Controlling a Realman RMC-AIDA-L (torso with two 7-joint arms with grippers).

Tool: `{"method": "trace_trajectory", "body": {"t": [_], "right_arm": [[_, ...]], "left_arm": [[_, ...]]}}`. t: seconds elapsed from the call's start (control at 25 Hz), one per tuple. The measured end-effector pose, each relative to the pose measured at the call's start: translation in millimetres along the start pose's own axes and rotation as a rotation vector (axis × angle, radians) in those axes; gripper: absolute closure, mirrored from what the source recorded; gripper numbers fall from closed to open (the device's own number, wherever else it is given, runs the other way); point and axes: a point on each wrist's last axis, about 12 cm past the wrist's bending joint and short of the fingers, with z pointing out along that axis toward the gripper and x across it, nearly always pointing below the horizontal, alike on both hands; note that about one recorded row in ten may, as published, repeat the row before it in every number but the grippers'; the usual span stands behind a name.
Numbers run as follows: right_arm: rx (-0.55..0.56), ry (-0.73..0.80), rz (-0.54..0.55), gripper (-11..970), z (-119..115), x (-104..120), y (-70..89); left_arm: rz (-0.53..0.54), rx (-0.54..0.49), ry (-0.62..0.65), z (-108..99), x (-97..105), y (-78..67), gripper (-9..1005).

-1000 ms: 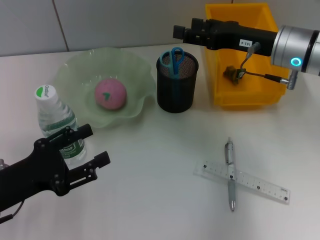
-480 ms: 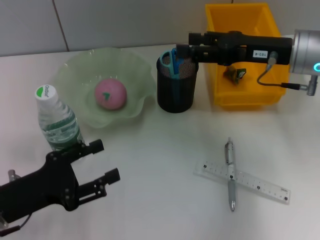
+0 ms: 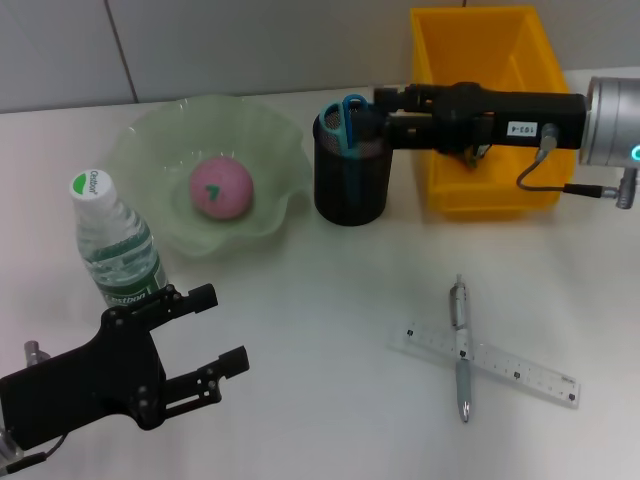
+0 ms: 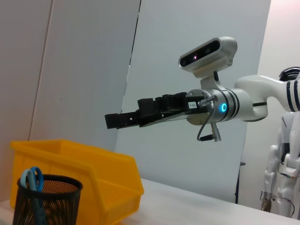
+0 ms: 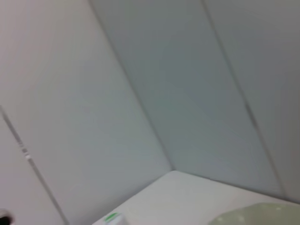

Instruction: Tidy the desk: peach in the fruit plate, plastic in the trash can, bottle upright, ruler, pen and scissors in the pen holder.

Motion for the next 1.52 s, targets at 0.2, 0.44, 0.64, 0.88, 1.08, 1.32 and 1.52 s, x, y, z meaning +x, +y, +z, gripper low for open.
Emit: {"method": "trace_trajectory", "body": {"t": [0.2,0.44,0.64,0.88,1.08,1.32,1.52], "right_arm": [[-0.116,0.141,-0.028,155,8,-9,14.5],[-0.101,0.496,-0.087,155,9,-30,29.5],[-0.088,0.675,-0.106,155,18,-43,34.8],[-0.038,0.869,-0.151,156,40,-48,38.6],[-0.019,0.977,-0.2,156,57,-46,43.8],[0.009,1.054,-0.199,156,65,-38,45.1],[0.018,1.099,-0.184,157,70,-26,45.3]], "left_arm": [[0.004,0.017,0.017,2,2,-1.5,210],[-0.001,0.019,0.023,1,2,-1.1,210],[-0.002,0.011,0.032,0,2,0.4,210],[0.0,0.018,0.054,-3,4,-0.5,210],[0.011,0.05,0.091,-1,4,-0.5,210],[0.023,0.082,0.133,2,5,0.0,210],[0.027,0.097,0.156,4,6,0.6,210]]}}
